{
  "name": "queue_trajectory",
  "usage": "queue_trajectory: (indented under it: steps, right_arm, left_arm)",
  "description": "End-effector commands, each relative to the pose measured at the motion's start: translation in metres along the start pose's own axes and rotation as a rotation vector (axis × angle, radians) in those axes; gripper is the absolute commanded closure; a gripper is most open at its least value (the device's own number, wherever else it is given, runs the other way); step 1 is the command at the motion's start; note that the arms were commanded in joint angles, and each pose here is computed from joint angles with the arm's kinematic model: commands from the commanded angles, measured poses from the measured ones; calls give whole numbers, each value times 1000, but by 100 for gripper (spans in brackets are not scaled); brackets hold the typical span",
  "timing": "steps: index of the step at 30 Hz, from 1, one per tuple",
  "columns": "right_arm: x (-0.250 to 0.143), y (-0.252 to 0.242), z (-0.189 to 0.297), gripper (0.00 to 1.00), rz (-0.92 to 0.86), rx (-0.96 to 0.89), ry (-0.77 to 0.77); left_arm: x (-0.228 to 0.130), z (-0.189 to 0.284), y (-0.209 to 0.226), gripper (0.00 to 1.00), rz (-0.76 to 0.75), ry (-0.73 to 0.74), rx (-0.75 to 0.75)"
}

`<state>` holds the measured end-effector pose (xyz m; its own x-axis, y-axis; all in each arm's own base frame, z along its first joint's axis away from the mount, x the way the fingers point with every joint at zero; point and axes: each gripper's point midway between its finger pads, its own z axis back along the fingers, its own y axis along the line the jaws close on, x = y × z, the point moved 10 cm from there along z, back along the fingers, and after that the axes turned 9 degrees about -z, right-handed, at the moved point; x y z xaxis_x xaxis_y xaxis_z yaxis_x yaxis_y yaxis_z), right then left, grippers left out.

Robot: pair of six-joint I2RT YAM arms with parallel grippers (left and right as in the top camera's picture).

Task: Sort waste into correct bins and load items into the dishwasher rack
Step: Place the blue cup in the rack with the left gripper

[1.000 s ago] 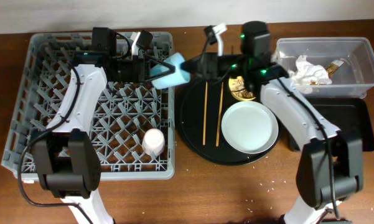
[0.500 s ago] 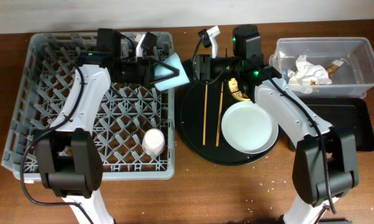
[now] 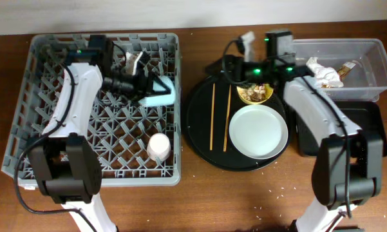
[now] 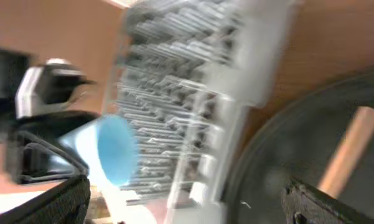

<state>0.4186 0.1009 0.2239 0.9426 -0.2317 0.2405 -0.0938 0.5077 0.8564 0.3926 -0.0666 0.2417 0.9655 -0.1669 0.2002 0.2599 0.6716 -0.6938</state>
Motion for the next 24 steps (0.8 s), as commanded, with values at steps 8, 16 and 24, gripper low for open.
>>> queue_trajectory:
  steps: [8,16,24]
  right_arm:
    - [-11,-36,49,2,-29,-557,-66]
    - [-16,-40,52,2,-34,-607,-43]
    - [-17,-40,52,2,-36,-609,-37]
  left_arm:
    - [6,-1,-32,44,-70,148,690]
    - [13,-68,-9,45,-94,304,748]
    - [11,-89,10,20,-55,373,752]
